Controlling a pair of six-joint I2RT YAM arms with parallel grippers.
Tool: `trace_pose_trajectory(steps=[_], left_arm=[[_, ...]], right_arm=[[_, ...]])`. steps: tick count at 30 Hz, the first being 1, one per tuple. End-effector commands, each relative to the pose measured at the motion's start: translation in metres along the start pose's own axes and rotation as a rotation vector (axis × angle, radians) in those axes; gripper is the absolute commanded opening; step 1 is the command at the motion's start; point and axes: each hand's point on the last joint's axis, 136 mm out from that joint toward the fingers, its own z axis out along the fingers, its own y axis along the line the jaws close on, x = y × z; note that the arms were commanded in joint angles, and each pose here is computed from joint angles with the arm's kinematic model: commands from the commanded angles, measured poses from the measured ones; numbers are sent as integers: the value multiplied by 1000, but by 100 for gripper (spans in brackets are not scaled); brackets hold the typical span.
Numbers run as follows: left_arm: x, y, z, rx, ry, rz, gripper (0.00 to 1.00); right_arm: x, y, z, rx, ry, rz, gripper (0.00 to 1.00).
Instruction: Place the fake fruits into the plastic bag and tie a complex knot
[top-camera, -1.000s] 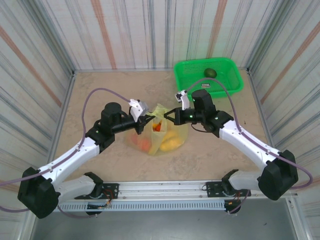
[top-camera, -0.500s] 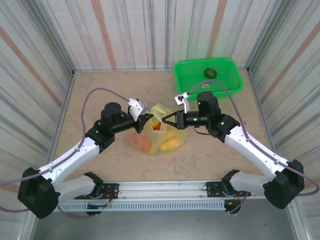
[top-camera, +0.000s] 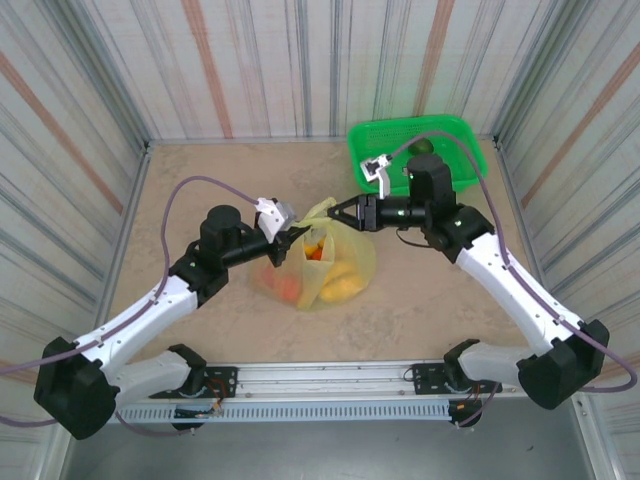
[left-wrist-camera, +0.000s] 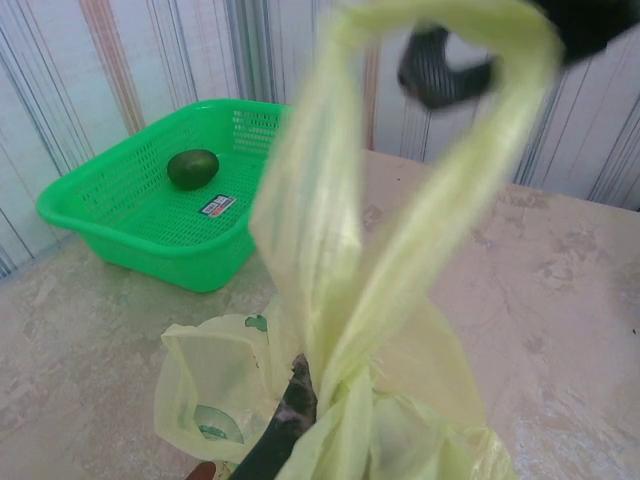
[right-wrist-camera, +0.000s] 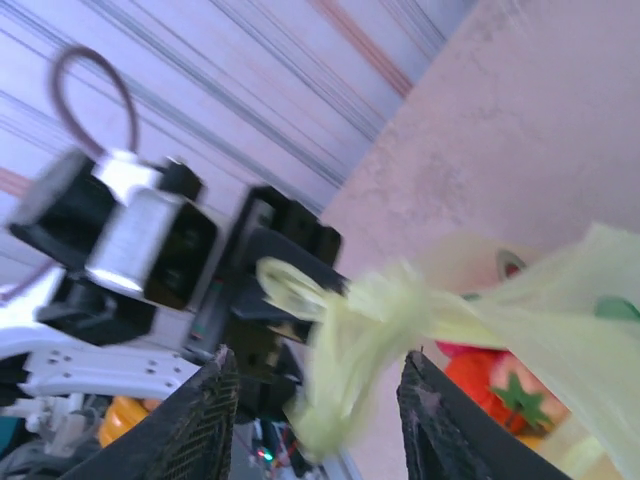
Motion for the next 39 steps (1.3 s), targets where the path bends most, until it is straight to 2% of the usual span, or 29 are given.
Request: trace_pose_trajectory(steps=[1,3,7,11,13,16,17,18,21,24,27,30,33,35,39], left_arm=[[-7,-7,-4,24,-38,46,0],[-8,-7,-4,24,-39,46,0],[-9,-7,-5,23,-41,48,0],[-9,-7,-5,20,-42,50,0],[-9,-7,-5,19,-42,49,0],[-9,-6,-5,12,-40,47,0],[-7,-4,-5,2,-35,42,0],[-8,-3,-4,-3,-32,38,0],[-7,2,-5,-27,-28,26,0],[-7,4,-5,-41,-27,21,0],[-7,4,-4,-42,-27,19,0],[-7,6,-4,-44,-25,14,0],[-7,7,-5,-53,-25,12,0],[-7,7,-5,-58,-28,9,0],[-5,6,-3,-43,-23,-2,0]], right_arm=[[-4,13,-3,-68,55,41,57],[-9,12,1,-74,74,70,60],[-7,-7,9,10,114,102,58],[4,-18,13,42,150,119,47],[8,-18,14,41,160,120,36],[11,-17,13,41,158,118,8],[12,-14,12,23,156,112,2],[14,-8,12,-8,156,106,0],[31,9,13,-82,178,49,0],[58,9,17,-82,237,0,0],[75,-7,25,-36,260,1,0],[84,-41,36,71,252,29,0],[90,-66,48,148,232,40,5],[91,-76,55,188,209,25,9],[79,-89,64,251,152,16,8]])
